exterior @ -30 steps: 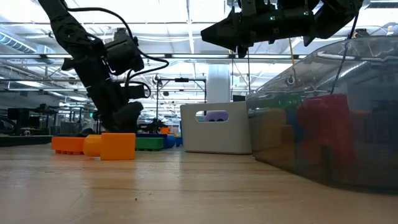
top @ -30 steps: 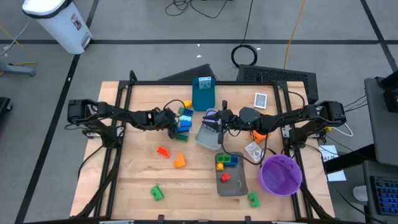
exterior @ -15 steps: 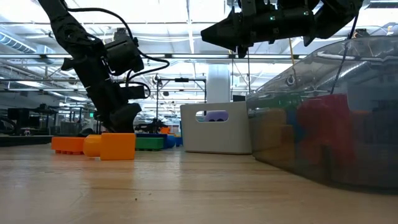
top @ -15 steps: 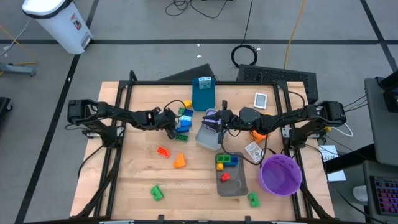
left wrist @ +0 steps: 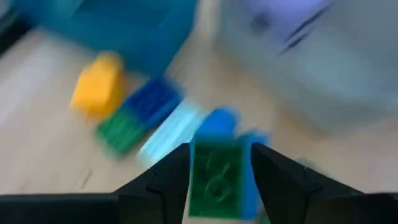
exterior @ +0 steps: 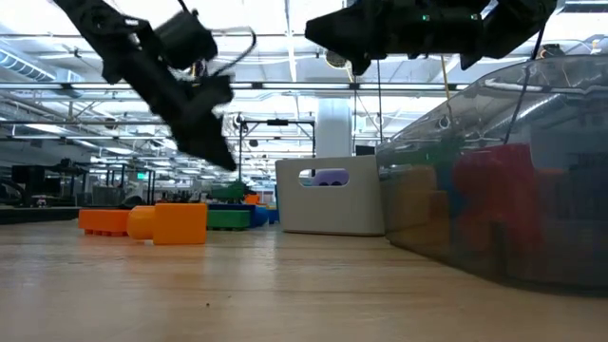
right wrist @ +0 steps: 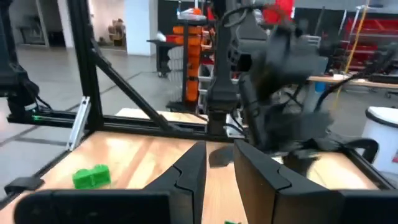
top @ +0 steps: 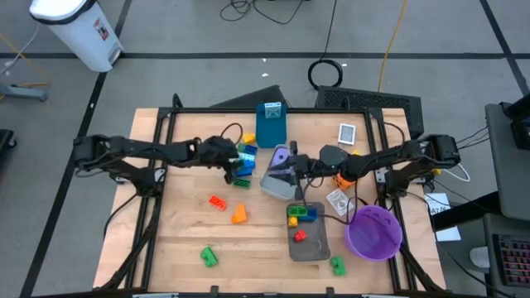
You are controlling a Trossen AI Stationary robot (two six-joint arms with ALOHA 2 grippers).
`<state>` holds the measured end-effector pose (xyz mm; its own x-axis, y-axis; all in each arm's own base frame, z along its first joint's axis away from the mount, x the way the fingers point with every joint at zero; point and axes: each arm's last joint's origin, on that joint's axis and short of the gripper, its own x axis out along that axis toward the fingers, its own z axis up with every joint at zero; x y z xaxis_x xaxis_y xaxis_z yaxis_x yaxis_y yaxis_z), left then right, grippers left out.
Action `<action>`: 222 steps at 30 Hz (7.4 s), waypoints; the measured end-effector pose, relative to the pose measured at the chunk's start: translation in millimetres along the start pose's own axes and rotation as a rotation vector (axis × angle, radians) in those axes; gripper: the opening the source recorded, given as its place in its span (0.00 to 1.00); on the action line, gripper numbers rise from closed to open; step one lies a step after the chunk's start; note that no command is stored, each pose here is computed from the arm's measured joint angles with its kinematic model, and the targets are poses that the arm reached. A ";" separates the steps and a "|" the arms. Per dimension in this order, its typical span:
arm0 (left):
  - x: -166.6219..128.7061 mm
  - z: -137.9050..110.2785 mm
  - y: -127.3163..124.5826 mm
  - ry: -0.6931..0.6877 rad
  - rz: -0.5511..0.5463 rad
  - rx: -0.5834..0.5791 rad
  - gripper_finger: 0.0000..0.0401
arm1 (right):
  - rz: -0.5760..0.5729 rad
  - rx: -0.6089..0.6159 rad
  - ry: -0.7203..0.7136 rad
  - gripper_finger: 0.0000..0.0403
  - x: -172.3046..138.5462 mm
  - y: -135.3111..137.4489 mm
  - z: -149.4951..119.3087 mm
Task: Pick & Place Toys
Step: Put the dark green game piece into the black bin
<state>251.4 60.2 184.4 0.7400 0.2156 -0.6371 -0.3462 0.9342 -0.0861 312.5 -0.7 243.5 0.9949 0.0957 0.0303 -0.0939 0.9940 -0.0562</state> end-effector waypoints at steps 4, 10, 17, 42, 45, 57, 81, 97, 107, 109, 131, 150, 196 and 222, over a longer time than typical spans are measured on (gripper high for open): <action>-5.1 15.4 -11.7 -0.144 -0.181 0.060 0.33 | 0.016 -0.031 0.005 0.21 9.9 5.0 -10.3; -4.8 14.6 -11.4 -0.133 -0.202 0.066 0.19 | 0.023 -0.044 0.069 0.40 29.3 4.8 -18.5; -4.2 11.9 -8.8 -0.112 -0.188 0.164 0.16 | 0.026 -0.053 0.163 0.66 45.7 3.3 -30.9; 14.0 -11.0 -7.7 0.078 -0.053 0.217 0.89 | 0.016 -0.077 0.157 0.81 48.0 -2.8 -27.3; 16.1 -11.7 -7.2 0.080 -0.042 0.216 0.89 | 0.016 -0.077 0.157 0.80 48.0 -2.8 -27.3; 27.0 -19.5 -5.5 0.129 -0.007 0.210 0.89 | 0.016 -0.075 0.156 0.79 48.0 -2.8 -27.3; 28.5 -22.8 -5.1 0.158 -0.006 0.208 0.53 | 0.016 -0.077 0.157 0.79 48.0 -2.9 -27.4; 28.8 -20.9 -5.9 0.138 -0.027 0.248 0.44 | 0.016 -0.077 0.157 0.79 48.0 -2.9 -27.4; 29.1 -18.3 -6.7 0.110 -0.043 0.260 0.36 | 0.017 -0.092 0.156 0.79 48.0 -2.9 -27.4; 29.1 -18.3 -6.5 0.111 -0.055 0.259 0.36 | 0.017 -0.092 0.156 0.79 48.0 -2.9 -27.4; 14.9 38.4 -20.0 0.081 -0.324 0.303 0.40 | -0.098 -0.503 0.302 0.79 47.0 14.4 -35.8; -5.0 80.6 -32.7 0.039 -0.597 0.285 0.41 | -0.261 -0.898 0.398 0.68 45.9 33.8 -31.4; -5.2 81.9 -26.8 0.038 -0.634 0.251 0.42 | -0.173 -0.933 0.327 0.43 47.3 44.5 -28.3; -5.3 81.5 -26.4 0.050 -0.635 0.225 0.41 | -0.128 -0.940 0.330 0.24 47.5 38.4 -30.8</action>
<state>303.5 57.6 252.5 0.7306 -0.4037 -0.5507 0.2796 0.9127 -0.2981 357.2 40.4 212.1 0.9691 -0.1698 -0.1790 -0.0615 0.5364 -0.8417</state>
